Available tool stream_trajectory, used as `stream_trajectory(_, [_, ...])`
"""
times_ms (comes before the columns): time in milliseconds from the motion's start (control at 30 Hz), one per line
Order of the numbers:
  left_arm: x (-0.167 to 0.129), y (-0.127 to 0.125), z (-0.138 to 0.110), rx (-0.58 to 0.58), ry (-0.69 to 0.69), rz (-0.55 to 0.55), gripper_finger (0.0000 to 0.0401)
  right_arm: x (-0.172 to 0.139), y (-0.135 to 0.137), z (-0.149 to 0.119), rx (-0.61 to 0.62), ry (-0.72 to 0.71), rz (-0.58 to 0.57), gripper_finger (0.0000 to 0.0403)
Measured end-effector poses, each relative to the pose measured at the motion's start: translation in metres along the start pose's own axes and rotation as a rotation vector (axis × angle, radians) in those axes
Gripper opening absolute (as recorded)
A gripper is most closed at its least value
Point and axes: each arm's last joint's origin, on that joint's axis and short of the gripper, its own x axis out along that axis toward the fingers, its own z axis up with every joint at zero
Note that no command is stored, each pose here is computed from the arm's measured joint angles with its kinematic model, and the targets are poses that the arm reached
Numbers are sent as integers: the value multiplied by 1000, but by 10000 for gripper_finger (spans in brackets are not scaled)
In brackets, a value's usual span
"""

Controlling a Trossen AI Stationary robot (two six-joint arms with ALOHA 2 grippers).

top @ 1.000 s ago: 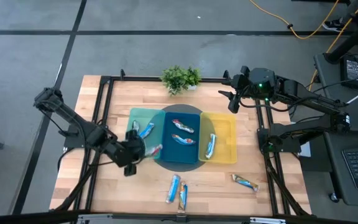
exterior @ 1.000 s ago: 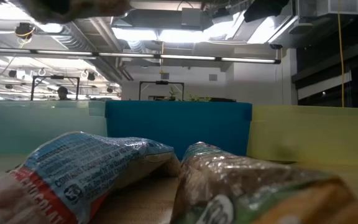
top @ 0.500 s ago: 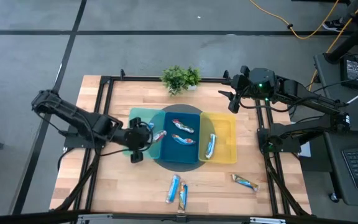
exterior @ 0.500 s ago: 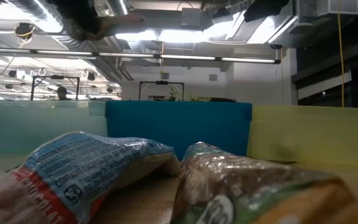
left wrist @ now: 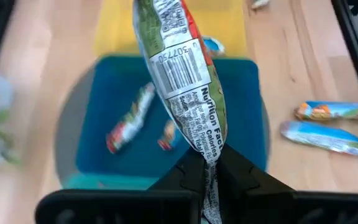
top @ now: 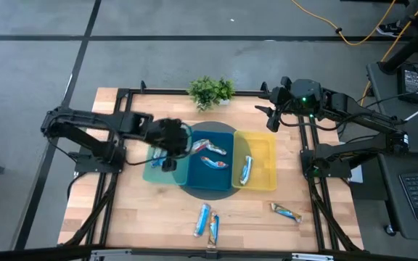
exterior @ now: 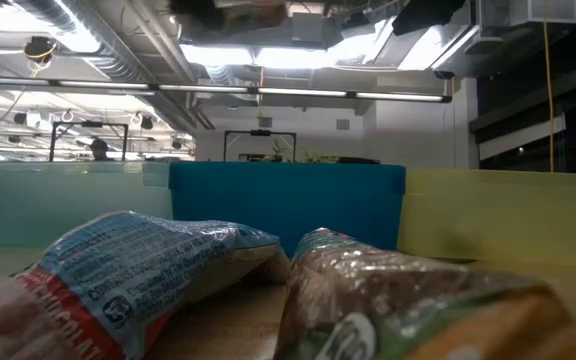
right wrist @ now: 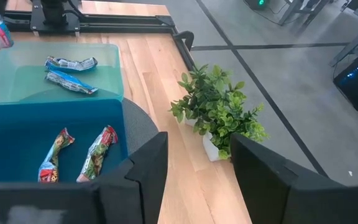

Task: Pick and place Granola Bars by type
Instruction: Put the red granola bar into the blue bin

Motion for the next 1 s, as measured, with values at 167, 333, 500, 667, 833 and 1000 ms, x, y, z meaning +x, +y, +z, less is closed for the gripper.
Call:
stream_trajectory(167, [8, 29, 27, 60, 15, 22, 13, 0, 0, 0, 5, 0, 0, 177])
stream_trajectory(333, [13, 48, 42, 91, 27, 37, 13, 0, 0, 0, 3, 1, -7, 177])
stream_trajectory(500, [10, 57, 46, 108, 15, 56, 13, 0, 0, 0, 4, 1, -8, 177])
stream_trajectory(667, [9, 63, 44, 90, 30, 66, 14, 0, 0, 0, 4, 1, -8, 177])
stream_trajectory(833, [22, 70, 42, 128, 71, 29, 14, 0, 0, 0, 4, 2, -8, 177])
stream_trajectory(1000, [51, 89, 35, 166, 179, 29, 15, 0, 0, 0, 4, 5, -8, 177])
